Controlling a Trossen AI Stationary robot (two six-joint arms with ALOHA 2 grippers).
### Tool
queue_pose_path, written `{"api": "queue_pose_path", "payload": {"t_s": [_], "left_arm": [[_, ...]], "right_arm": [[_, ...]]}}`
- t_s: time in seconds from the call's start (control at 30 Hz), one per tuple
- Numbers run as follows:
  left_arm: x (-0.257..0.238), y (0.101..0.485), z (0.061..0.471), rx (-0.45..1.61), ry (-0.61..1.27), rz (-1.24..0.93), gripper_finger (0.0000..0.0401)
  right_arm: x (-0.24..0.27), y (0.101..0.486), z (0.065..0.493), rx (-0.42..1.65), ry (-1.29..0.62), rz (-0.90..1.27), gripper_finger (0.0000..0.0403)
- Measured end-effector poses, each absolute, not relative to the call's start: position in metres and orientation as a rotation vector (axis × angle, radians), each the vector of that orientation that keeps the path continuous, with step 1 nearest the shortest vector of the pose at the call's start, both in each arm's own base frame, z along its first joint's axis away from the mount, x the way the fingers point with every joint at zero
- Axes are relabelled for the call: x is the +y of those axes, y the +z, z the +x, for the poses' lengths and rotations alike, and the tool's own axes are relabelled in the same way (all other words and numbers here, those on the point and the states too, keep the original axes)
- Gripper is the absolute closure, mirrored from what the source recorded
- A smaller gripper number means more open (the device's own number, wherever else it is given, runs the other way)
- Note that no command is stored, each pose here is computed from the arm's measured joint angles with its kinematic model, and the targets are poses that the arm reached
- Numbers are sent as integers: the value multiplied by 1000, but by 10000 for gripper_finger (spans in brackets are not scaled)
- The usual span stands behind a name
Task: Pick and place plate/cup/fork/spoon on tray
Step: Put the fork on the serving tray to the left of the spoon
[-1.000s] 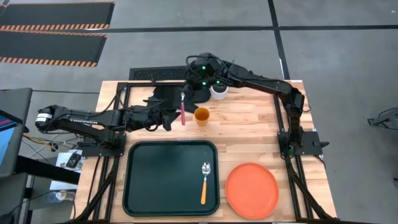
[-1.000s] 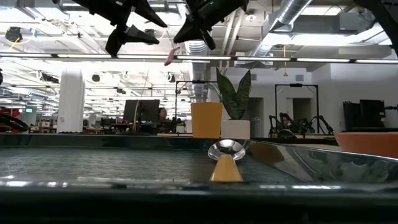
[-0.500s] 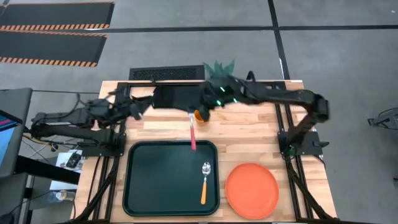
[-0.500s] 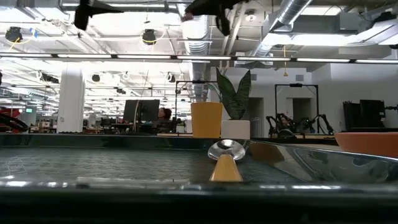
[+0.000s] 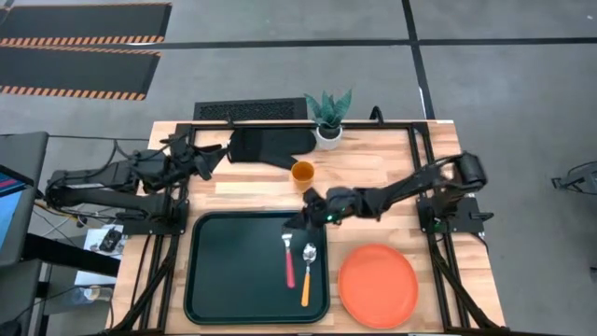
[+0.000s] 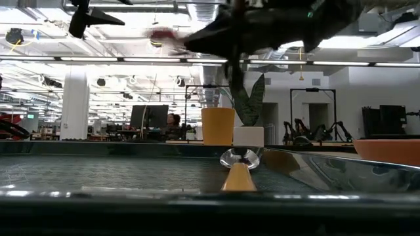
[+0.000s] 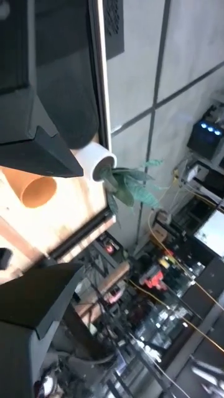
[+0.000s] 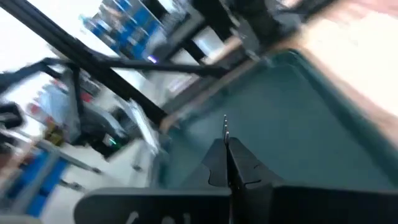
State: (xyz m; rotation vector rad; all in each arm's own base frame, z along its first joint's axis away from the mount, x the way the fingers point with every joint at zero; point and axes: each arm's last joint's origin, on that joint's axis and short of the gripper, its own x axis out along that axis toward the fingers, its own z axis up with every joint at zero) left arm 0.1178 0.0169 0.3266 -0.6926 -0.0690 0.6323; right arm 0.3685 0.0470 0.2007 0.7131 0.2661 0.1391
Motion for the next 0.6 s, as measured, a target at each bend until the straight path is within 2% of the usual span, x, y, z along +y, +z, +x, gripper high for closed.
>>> {"api": "queue_pose_path", "payload": {"t_s": [0.1, 0.33, 0.6], "left_arm": [[17, 325, 118, -52, 628, -697, 182], [17, 321, 118, -16, 643, -688, 182], [17, 320, 118, 2, 653, -678, 182]], "right_arm": [[57, 178, 380, 202, 153, 749, 403], [98, 122, 384, 193, 148, 844, 403], [119, 106, 376, 208, 25, 826, 403]]}}
